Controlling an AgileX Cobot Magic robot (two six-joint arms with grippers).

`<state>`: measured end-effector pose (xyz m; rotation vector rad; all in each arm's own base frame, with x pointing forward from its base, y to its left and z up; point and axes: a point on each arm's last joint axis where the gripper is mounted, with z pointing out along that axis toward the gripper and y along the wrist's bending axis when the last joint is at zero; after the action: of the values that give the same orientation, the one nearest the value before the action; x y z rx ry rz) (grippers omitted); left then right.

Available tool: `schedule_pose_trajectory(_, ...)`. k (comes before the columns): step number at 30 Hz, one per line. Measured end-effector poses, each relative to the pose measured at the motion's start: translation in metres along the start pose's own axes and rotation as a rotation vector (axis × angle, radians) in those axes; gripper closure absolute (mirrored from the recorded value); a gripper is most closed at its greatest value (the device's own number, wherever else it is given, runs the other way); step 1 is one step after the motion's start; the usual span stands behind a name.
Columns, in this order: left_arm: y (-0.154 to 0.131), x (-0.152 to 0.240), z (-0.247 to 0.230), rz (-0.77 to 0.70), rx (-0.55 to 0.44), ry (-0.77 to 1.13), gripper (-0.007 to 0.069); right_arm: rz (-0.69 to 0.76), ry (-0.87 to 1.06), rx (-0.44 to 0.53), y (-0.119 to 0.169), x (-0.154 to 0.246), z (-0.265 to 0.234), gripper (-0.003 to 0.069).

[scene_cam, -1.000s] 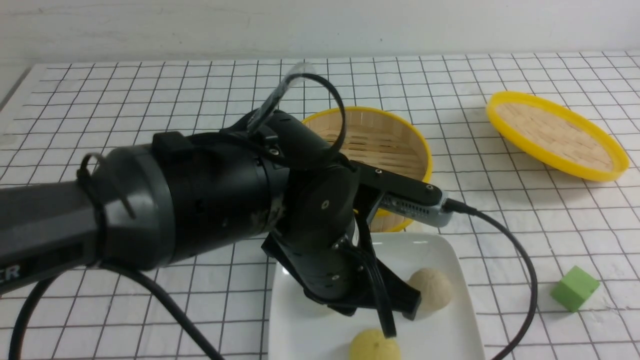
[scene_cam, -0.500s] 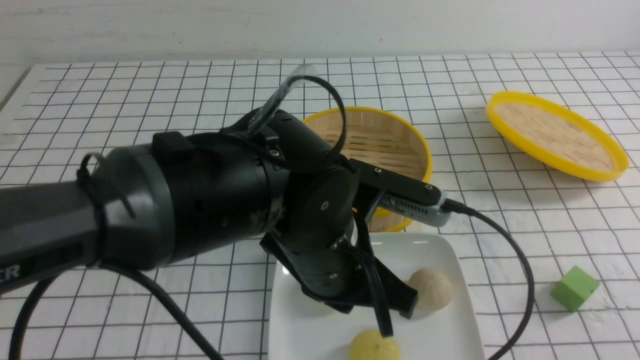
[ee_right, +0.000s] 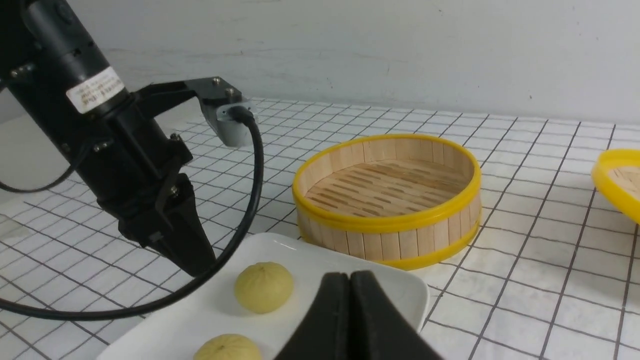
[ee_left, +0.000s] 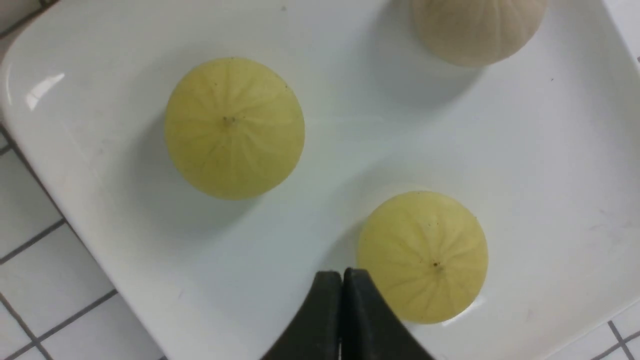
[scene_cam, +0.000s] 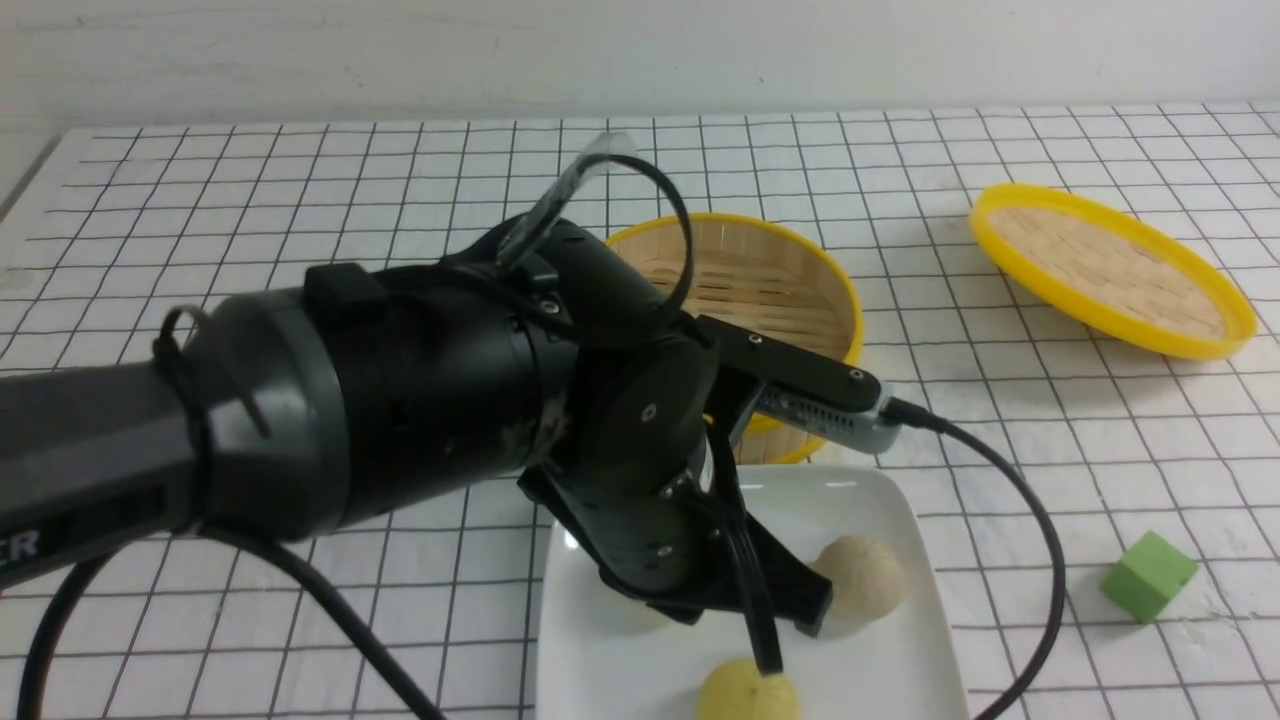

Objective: Put the steamed buns into the plate on the white-black tablecloth.

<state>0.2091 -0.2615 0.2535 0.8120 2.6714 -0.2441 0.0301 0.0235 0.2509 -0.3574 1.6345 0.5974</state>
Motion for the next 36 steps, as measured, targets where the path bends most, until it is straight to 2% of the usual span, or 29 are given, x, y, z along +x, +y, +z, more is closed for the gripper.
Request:
schedule_pose_trajectory(4,0.002,-0.001,0.000,0.016,-0.017,-0.006,0.0605,-0.007,0.055,0.086,-0.008,0.021,0.007,0.0657)
schedule_pose_trajectory(10,0.005,0.002,-0.004,0.029,-0.055,0.041,0.0602,0.023,0.165,0.328,-0.028,0.066,0.016,0.0655)
schedule_pose_trajectory(12,0.006,0.002,-0.009,0.031,-0.068,0.054,0.0601,0.033,0.183,0.370,-0.032,0.072,0.016,0.0655)
schedule_pose_trajectory(16,0.013,-0.001,-0.051,0.051,-0.111,-0.016,0.0597,0.032,0.163,0.553,-0.041,0.072,0.012,0.0651)
schedule_pose_trajectory(18,0.016,-0.002,-0.067,0.059,-0.121,-0.063,0.0597,0.015,0.164,0.593,-0.043,0.071,0.010,0.0650)
schedule_pose_trajectory(19,0.020,0.001,-0.088,0.065,-0.133,-0.125,0.0596,-0.004,0.166,0.648,-0.046,0.071,0.008,0.0648)
schedule_pose_trajectory(21,0.026,0.005,-0.107,0.072,-0.153,-0.173,0.0596,-0.016,0.169,0.680,-0.048,0.071,0.007,0.0645)
schedule_pose_trajectory(30,0.053,0.050,-0.189,0.023,-0.205,-0.321,0.0595,-0.017,0.170,0.687,-0.048,0.071,0.007,0.0635)
schedule_pose_trajectory(32,0.057,0.058,-0.195,0.003,-0.204,-0.335,0.0595,-0.017,0.170,0.687,-0.048,0.071,0.007,0.0633)
schedule_pose_trajectory(34,0.067,0.087,-0.202,-0.047,-0.200,-0.365,0.0596,-0.017,0.170,0.687,-0.048,0.071,0.007,0.0630)
schedule_pose_trajectory(36,0.072,0.099,-0.202,-0.070,-0.197,-0.371,0.0602,-0.017,0.170,0.687,-0.048,0.071,0.007,0.0627)
